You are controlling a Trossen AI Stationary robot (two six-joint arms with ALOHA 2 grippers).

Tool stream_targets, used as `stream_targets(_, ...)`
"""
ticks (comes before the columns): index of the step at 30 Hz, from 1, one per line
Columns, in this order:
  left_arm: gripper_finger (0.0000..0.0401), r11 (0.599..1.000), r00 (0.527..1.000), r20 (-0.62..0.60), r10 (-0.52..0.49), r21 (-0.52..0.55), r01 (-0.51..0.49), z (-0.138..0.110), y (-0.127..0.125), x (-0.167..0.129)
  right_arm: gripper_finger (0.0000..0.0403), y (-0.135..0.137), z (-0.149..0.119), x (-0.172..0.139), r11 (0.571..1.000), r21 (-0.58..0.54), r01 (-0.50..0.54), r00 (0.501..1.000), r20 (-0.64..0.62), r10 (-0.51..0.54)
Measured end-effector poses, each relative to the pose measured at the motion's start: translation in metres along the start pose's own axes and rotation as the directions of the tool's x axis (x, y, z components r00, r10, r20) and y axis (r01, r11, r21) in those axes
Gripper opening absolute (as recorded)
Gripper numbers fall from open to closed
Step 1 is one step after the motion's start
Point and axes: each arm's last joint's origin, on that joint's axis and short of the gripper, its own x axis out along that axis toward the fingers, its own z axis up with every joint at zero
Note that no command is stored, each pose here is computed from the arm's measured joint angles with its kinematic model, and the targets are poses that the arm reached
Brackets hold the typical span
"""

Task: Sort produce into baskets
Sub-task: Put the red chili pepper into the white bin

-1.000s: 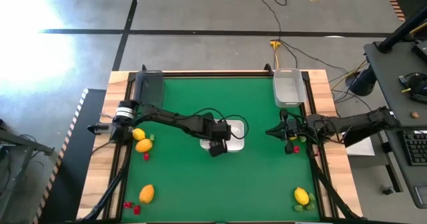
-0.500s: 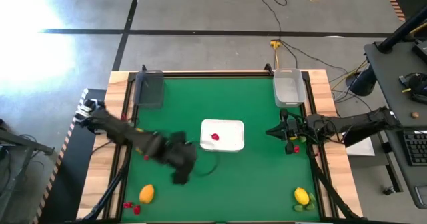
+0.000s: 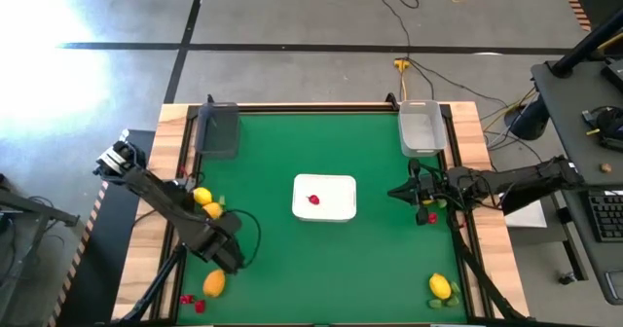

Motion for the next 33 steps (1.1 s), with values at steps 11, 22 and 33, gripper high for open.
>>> stream_targets(11, 0.0231, 0.955, 0.989, 0.071, 0.127, -0.280, -0.102, -0.007, 0.021, 0.037, 0.0013, 0.000, 0.000, 0.000, 1.000, 0.000, 0.000, 1.000, 0.001, 0.000)
stream_targets(22, 0.0231, 0.888, 0.980, 0.139, 0.143, -0.456, -0.065, -0.017, 0.029, 0.053, 0.0013, 0.000, 0.000, 0.000, 1.000, 0.000, 0.000, 1.000, 0.001, 0.000)
stream_targets(33, 0.0231, 0.854, 0.976, 0.179, 0.120, -0.519, -0.010, -0.021, 0.035, 0.072, 0.0013, 0.000, 0.000, 0.000, 1.000, 0.000, 0.000, 1.000, 0.001, 0.000)
